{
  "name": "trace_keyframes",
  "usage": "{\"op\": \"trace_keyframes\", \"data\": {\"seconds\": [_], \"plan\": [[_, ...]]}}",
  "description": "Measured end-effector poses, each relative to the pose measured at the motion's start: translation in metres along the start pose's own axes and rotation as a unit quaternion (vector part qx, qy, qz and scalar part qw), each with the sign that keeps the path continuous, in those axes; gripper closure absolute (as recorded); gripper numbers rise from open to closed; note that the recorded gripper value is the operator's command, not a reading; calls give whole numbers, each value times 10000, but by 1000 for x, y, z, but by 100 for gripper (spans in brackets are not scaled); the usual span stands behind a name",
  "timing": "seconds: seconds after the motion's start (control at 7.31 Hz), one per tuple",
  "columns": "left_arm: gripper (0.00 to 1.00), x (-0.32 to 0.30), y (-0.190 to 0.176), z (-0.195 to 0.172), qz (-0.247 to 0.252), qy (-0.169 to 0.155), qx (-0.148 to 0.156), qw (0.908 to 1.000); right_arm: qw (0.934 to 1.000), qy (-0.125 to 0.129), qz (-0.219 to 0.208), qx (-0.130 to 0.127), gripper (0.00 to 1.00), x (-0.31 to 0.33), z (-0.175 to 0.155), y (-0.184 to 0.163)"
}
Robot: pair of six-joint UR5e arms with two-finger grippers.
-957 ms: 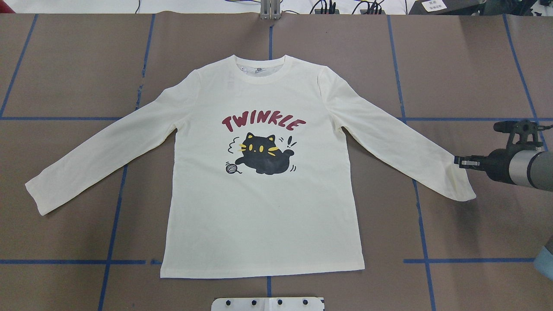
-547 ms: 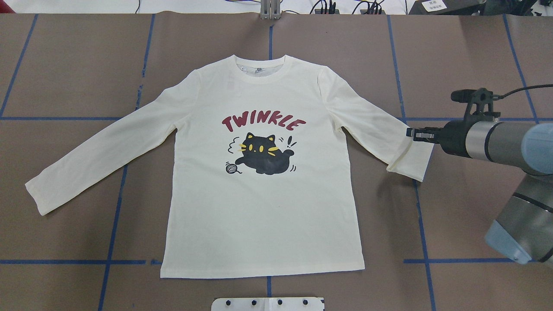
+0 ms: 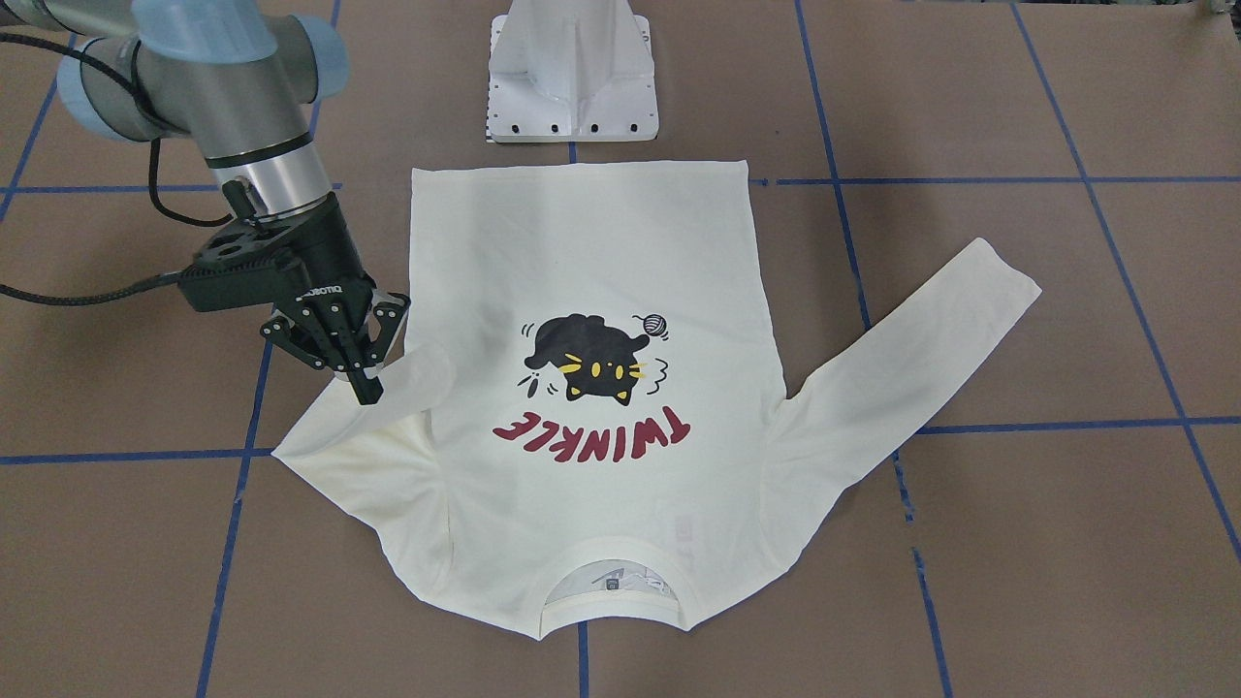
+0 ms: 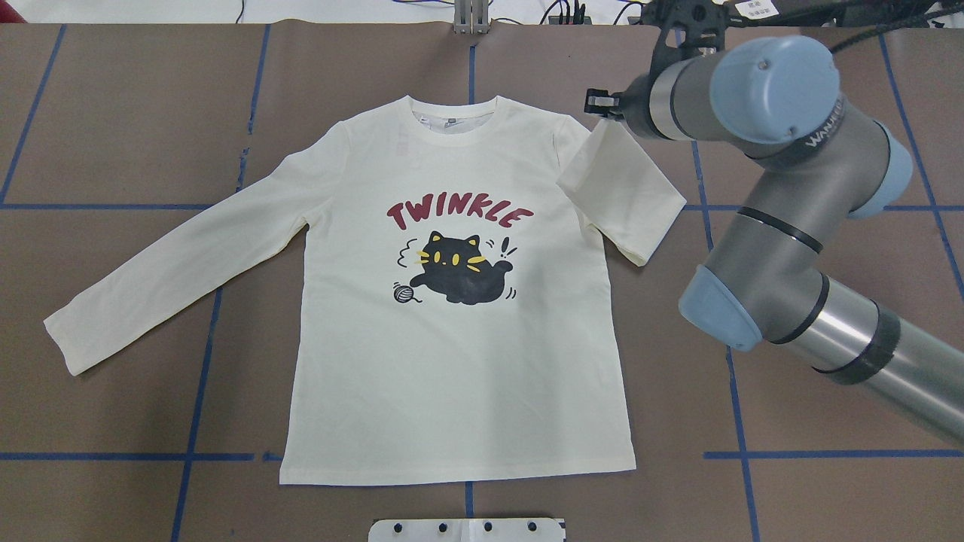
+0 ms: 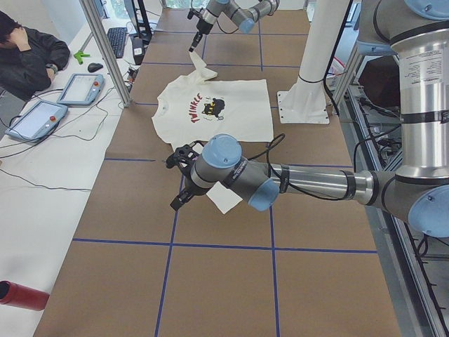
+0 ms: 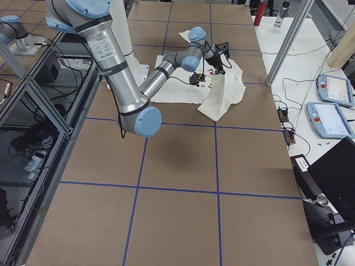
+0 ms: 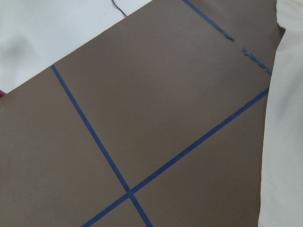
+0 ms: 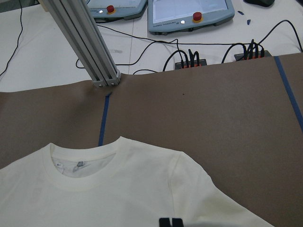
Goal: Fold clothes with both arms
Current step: 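Carry the sleeve across the shirt front toward the opposite shoulder with the right gripper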
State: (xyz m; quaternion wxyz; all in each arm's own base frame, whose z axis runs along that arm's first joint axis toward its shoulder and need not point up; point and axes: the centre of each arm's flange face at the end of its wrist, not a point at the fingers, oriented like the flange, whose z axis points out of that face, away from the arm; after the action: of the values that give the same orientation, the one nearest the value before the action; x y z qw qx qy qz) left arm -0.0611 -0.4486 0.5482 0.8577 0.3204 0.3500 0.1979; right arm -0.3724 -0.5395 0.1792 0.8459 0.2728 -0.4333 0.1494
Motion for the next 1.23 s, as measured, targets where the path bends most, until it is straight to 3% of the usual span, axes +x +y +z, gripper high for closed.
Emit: {"op": "trace_keyframes", "data": {"seconds": [0.27, 0.41, 0.68, 1.09, 1.23], "plan": [[0, 0, 0, 0, -5, -2, -4, 10000, 9997, 177, 26, 139, 100, -100, 5, -40], [0, 0, 0, 0, -5, -5, -5, 10000, 9995, 285, 16, 160, 100, -158, 18, -41], [0, -1, 1, 0, -22, -18, -7, 10000, 9981, 482, -213, 316, 100, -242, 40, 7], [0, -3, 2, 1, -43, -19, -17, 10000, 9917, 1002, -699, 396, 100, -314, 90, 116], [0, -3, 3, 1, -50, -20, -18, 10000, 9916, 974, -739, 427, 100, -337, 83, 124]]}}
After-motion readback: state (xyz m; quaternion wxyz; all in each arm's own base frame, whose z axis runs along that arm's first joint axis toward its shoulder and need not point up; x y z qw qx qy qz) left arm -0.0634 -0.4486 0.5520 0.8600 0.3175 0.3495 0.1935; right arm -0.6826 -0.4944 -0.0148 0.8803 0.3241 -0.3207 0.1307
